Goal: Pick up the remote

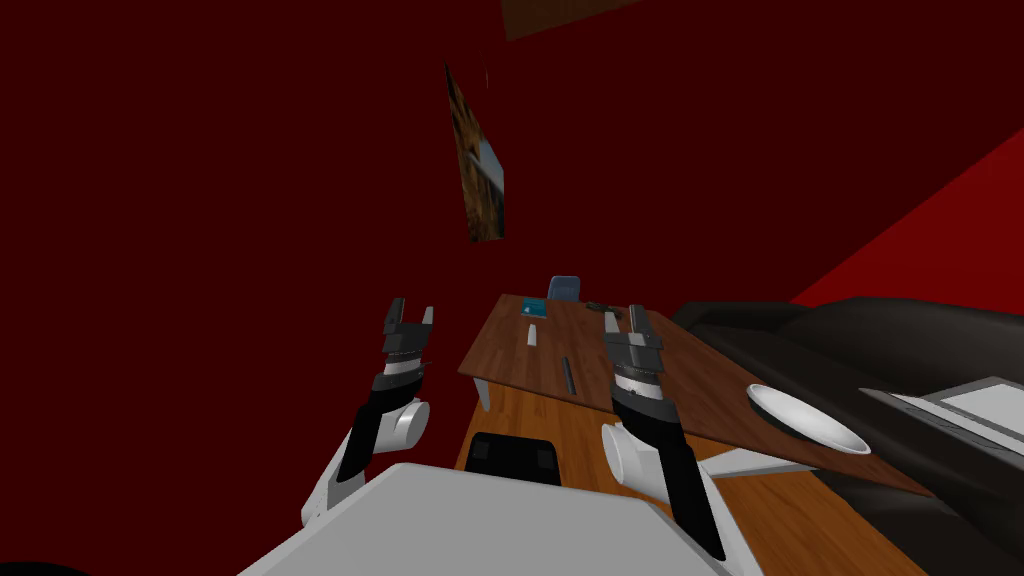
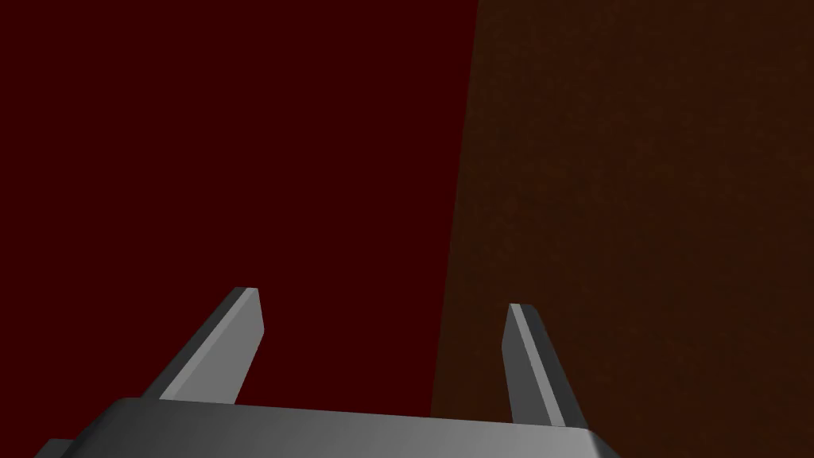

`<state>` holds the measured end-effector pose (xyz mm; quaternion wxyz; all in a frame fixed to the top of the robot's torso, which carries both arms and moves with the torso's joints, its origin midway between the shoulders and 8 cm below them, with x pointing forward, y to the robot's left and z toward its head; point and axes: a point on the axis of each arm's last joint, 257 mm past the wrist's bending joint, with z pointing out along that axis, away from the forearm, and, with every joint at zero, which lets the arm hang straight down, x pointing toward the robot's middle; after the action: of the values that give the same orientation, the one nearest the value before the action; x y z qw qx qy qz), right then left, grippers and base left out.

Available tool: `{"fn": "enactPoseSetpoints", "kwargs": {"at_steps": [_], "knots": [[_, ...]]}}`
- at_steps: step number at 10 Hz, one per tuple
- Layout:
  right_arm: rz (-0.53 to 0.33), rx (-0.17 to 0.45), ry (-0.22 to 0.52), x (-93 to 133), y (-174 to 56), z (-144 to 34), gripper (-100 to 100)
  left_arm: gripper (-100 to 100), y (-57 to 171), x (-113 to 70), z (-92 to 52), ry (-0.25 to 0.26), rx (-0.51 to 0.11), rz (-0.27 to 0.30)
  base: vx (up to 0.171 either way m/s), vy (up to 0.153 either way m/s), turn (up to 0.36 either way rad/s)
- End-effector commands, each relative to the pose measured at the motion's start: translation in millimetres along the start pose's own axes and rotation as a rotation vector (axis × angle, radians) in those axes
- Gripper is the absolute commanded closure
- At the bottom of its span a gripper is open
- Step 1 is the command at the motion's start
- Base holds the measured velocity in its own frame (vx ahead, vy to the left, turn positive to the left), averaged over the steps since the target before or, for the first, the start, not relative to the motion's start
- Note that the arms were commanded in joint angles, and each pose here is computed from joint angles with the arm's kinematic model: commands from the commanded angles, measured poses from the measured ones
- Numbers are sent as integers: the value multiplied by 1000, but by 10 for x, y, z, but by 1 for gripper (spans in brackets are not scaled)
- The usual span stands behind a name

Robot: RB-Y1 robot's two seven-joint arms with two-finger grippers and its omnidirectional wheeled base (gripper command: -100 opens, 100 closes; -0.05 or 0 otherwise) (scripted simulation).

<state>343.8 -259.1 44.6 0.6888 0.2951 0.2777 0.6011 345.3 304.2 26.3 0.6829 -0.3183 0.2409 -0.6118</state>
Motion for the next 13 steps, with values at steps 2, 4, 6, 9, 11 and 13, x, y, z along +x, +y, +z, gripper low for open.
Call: {"fn": "enactPoseSetpoints", "kwargs": {"at_steps": [2,4,6,9,11,13], "knots": [[35,68,49,51,-295,12,-100,0,0,0,0,0,0,0,-43,-27,96],[74,137,76,62,-598,22,-100,0,0,0,0,0,0,0,-74,-44,114],[126,211,92,48,-906,58,-100,0,0,0,0,0,0,0,-66,-53,107],[157,288,88,11,-1215,24,-100,0,0,0,0,0,0,0,-27,-12,47],[190,334,84,-18,-1397,42,-100,0,0,0,0,0,0,0,-36,-20,78],[223,397,73,-70,-1665,16,-100,0,0,0,0,0,0,0,-48,-24,86]]}}
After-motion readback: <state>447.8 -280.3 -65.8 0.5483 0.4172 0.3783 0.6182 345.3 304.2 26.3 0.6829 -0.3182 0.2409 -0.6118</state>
